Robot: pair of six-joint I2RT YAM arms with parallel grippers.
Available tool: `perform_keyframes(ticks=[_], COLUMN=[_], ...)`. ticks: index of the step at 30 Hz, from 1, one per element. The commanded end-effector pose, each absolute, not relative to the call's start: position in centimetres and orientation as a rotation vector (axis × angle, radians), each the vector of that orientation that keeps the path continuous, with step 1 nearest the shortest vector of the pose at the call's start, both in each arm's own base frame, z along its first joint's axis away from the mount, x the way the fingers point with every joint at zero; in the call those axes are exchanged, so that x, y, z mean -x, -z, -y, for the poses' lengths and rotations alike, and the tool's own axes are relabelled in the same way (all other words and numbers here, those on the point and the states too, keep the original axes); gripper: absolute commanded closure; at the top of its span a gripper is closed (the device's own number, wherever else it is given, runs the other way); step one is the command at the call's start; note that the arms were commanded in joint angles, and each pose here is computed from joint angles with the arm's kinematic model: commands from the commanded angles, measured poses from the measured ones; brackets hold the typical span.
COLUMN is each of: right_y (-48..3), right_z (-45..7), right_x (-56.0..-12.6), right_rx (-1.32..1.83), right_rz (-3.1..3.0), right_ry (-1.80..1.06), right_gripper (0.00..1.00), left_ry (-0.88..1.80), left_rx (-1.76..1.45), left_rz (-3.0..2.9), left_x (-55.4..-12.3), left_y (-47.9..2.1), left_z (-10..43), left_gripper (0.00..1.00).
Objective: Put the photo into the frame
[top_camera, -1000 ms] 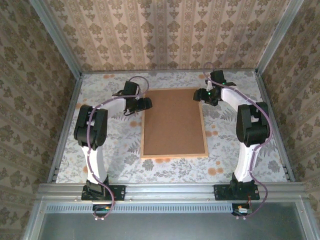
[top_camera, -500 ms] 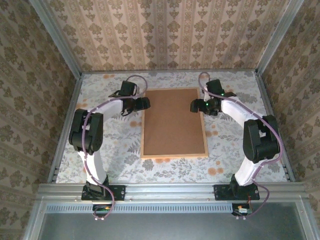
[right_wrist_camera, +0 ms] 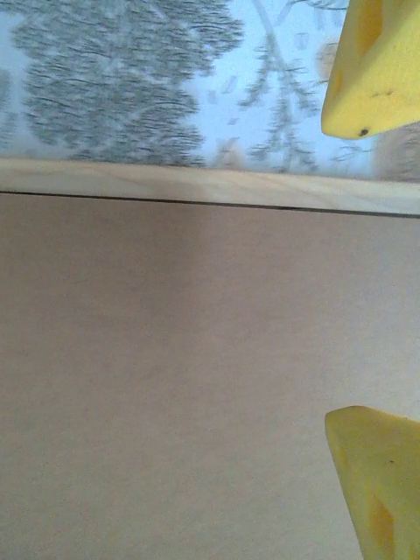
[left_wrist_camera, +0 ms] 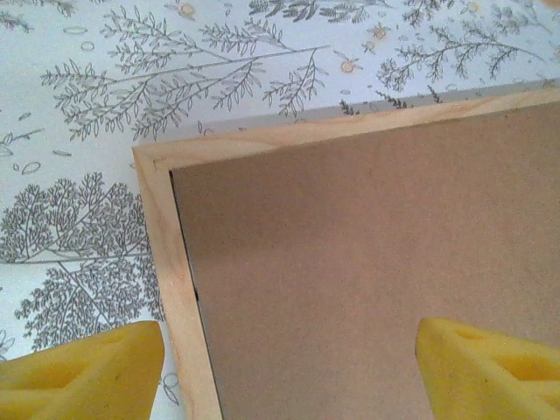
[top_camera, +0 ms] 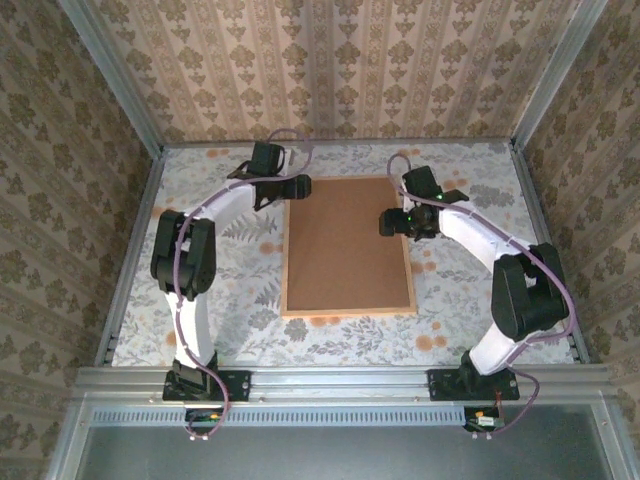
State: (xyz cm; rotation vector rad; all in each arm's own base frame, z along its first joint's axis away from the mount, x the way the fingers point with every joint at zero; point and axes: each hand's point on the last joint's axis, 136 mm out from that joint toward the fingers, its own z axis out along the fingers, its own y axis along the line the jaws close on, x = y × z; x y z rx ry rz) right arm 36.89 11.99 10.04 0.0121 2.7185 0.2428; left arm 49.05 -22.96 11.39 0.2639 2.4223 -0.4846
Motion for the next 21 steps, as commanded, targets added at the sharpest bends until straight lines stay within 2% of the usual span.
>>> perform_keyframes(ticks=[1,5,9,21], right_y=[-9.0,-8.2,-6.9,-4.0], right_z=[-10.1,-11.0,-10.0,-7.6], right_x=[-29.7,-24.3,-21.1,-20.3], right_rx=[-0.08,-0.216,-0.287,-0.316], right_rz=[-2.877,-2.96,-3.036,-3.083], right_ry=[-0.155,-0.317,-0.241,-0.027], right_gripper=[0.17,0.2,0.24,0.38], left_ry=[0.458,0.495,0.54,0.573], left_rx=[-0.252,-0.207,-0.17,-0.137], left_rz=[-2.451,-2.462,-2.446,-2.475], left_x=[-47.9,-46.3,-45.0,-43.2], left_y=[-11.6,-12.0,-12.3,-11.9], left_z=[22.1,21.8,21.7,21.4], left_gripper=[0.23,0.23,0.23,0.23])
